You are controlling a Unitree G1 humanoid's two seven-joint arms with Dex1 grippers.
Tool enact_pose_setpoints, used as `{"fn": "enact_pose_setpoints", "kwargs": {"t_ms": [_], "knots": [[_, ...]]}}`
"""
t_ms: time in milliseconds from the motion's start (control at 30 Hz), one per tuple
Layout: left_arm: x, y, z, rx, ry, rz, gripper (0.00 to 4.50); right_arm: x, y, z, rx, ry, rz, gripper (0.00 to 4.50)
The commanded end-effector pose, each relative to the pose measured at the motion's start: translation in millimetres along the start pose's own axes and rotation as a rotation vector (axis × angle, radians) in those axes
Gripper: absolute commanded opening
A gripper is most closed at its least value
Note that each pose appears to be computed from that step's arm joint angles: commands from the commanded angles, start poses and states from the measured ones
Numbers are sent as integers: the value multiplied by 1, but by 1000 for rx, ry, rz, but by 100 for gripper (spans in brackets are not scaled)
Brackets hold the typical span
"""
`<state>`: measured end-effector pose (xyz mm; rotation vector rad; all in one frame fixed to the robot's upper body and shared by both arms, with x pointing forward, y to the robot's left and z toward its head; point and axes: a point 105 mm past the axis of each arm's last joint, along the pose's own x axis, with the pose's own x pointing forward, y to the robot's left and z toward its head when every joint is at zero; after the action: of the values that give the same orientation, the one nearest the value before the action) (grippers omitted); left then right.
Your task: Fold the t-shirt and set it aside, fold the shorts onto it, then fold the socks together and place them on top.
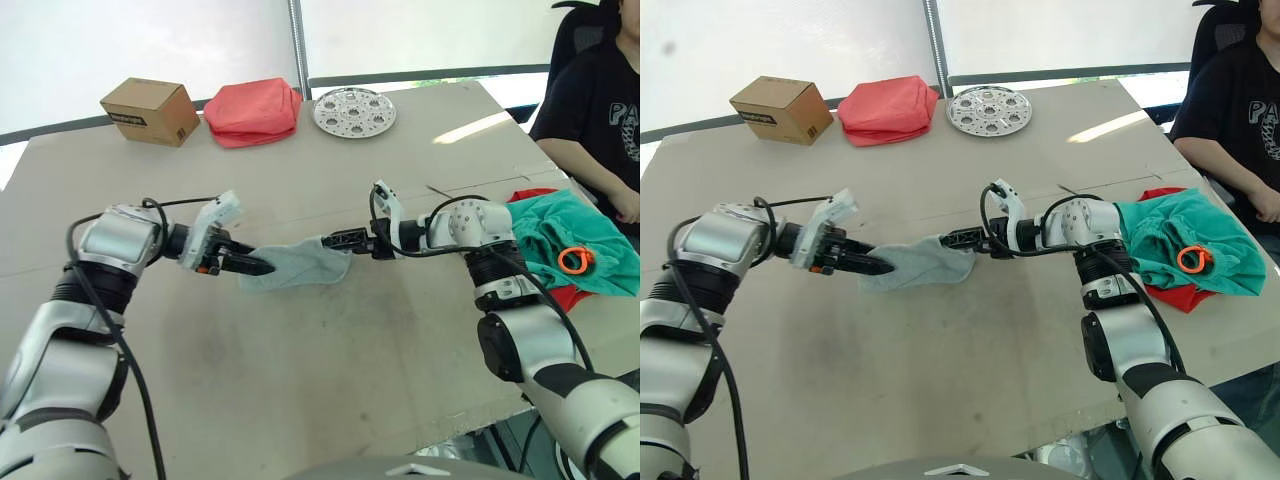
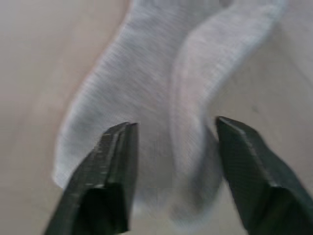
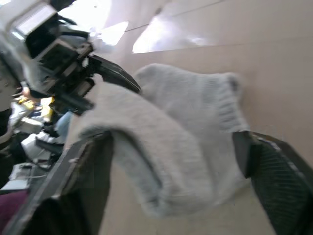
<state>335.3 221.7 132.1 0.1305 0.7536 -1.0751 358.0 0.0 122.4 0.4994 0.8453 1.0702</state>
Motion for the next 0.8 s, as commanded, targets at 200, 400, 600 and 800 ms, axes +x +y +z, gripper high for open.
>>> {"fn": "enact_pose_setpoints", "kwargs": {"t_ms": [200,400,600,800], "knots": [[-54,-2,52,258,-444,221,348,-44,38,21,-727,-310,-66,450],[-49,-32,37,361,-540,288,348,-37,43,4,-982,-263,-144,450],[-32,-40,5,436,-470,360,348,-16,38,7,-1124,-208,-180,450],[-17,-33,-19,514,-369,426,348,5,15,14,-1282,-72,-244,450]]}}
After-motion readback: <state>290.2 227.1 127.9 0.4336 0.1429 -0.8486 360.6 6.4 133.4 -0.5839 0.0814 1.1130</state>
